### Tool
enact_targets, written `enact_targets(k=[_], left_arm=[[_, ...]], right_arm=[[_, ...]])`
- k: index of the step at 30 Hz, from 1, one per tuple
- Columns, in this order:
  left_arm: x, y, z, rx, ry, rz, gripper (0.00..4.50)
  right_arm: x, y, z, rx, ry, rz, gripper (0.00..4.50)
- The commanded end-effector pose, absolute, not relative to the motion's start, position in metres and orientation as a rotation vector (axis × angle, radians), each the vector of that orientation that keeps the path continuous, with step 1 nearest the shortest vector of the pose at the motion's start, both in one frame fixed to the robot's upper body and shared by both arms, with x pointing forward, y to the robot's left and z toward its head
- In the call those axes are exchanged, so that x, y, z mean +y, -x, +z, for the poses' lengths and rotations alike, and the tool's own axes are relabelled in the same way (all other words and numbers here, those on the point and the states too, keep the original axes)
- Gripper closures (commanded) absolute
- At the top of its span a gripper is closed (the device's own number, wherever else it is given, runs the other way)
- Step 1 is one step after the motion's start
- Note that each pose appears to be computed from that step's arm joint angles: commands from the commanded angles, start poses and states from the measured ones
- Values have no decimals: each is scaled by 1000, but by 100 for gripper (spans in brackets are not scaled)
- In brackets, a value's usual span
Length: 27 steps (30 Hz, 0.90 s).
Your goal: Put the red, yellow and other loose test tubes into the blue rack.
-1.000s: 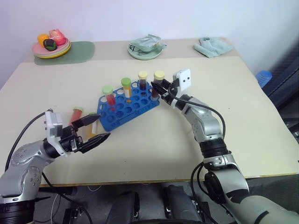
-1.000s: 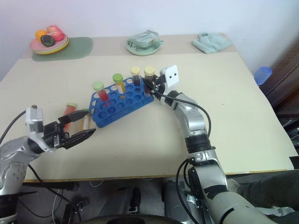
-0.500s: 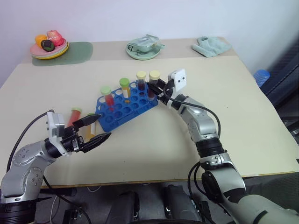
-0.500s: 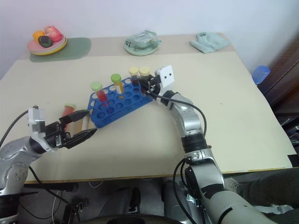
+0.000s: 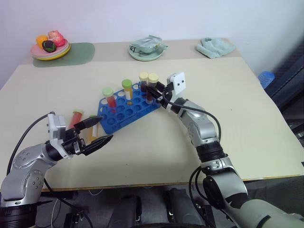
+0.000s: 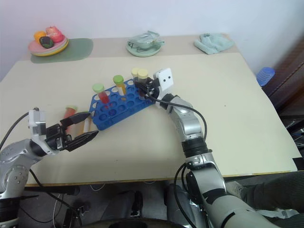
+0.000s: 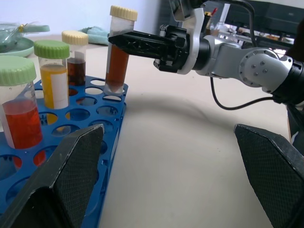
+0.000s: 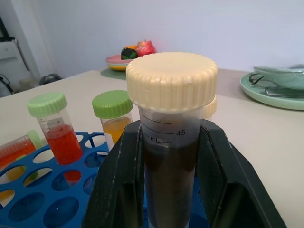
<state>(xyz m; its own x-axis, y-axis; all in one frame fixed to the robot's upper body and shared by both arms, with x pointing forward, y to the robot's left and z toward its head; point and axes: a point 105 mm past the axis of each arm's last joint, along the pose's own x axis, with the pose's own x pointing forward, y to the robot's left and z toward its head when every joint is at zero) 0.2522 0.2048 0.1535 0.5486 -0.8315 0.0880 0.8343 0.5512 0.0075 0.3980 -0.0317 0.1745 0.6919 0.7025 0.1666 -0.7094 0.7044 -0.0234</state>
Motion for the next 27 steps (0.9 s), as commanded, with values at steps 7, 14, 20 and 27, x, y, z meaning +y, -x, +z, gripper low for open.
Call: enact_targets(k=[7, 14, 20, 27], left_arm=[[205, -253, 162, -116, 16, -997, 0], [205, -253, 162, -116, 16, -998, 0], [204, -253, 162, -115, 20, -1003, 0], [204, -254, 163, -116, 20, -1005, 0]], right_arm=[[-60, -412, 152, -88, -21, 714, 339], [-58, -404, 147, -84, -32, 729, 339], [-40, -393, 148, -88, -48, 770, 339], [-34, -397, 150, -91, -43, 776, 339]])
